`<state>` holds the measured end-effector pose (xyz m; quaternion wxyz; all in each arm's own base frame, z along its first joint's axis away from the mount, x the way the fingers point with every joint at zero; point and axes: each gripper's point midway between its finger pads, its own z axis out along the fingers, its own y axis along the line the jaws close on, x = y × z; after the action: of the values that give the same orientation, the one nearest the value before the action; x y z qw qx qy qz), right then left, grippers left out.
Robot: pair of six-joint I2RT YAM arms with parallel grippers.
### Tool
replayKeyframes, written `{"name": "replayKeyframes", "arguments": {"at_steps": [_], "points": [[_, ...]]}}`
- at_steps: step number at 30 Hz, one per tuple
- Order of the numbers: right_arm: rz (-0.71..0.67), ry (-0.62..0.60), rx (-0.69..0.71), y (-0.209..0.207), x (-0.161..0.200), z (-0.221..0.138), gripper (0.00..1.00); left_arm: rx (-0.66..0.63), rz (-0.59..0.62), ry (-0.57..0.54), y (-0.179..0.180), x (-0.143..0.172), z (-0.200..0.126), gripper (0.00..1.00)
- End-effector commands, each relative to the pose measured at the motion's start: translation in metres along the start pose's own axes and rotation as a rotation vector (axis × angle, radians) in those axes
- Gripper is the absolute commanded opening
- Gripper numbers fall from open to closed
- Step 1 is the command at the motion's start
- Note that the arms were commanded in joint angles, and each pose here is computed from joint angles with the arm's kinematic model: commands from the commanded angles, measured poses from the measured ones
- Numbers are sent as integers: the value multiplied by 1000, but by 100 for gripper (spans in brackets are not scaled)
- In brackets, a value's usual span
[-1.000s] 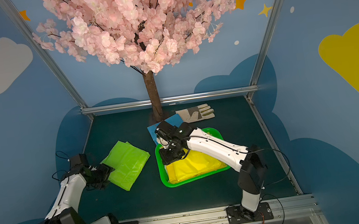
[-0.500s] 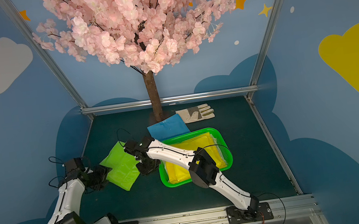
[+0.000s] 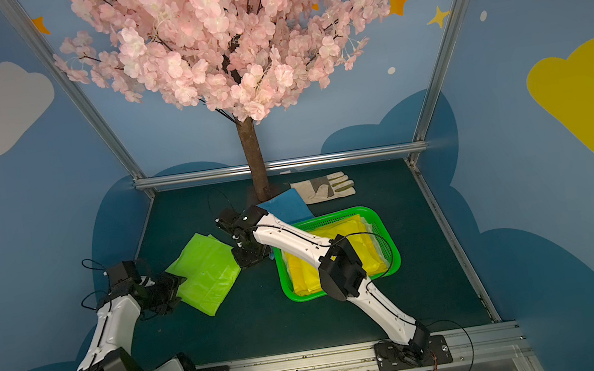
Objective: Put the folded raincoat in the basket
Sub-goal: Move the basket to the center of the board, then adjust the raincoat at the center of the board.
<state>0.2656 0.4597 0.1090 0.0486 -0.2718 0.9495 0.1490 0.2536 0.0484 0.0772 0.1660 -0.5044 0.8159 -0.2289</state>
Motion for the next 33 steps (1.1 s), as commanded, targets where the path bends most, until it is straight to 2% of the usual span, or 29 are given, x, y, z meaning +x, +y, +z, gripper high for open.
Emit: {"name": "replayKeyframes", "arguments": {"at_steps": [1, 6, 13, 16, 20, 22, 25, 30, 33], "points": [[45, -5, -148, 1, -24, 23, 49, 17, 5, 33, 2, 8, 4, 65], [77, -68, -238, 7, -50, 36, 55, 18, 0, 37, 5, 11, 6, 65], [111, -156, -218, -1, -75, 57, 55, 20, 0, 40, 6, 12, 6, 65], [156, -163, -210, -11, -81, 69, 55, 17, 0, 37, 6, 12, 6, 65], [215, -150, -264, -10, -86, 87, 54, 24, -7, 38, 6, 13, 6, 65], [223, -131, -291, -6, -85, 95, 49, 10, 1, 37, 7, 12, 5, 65], [239, -93, -300, -5, -77, 98, 36, 13, -1, 41, 7, 13, 5, 65], [283, -34, -245, -12, -51, 76, 15, 12, -4, 31, 9, 14, 4, 65], [295, 0, -212, -11, -22, 63, 10, 17, 0, 27, 7, 13, 4, 65]]}}
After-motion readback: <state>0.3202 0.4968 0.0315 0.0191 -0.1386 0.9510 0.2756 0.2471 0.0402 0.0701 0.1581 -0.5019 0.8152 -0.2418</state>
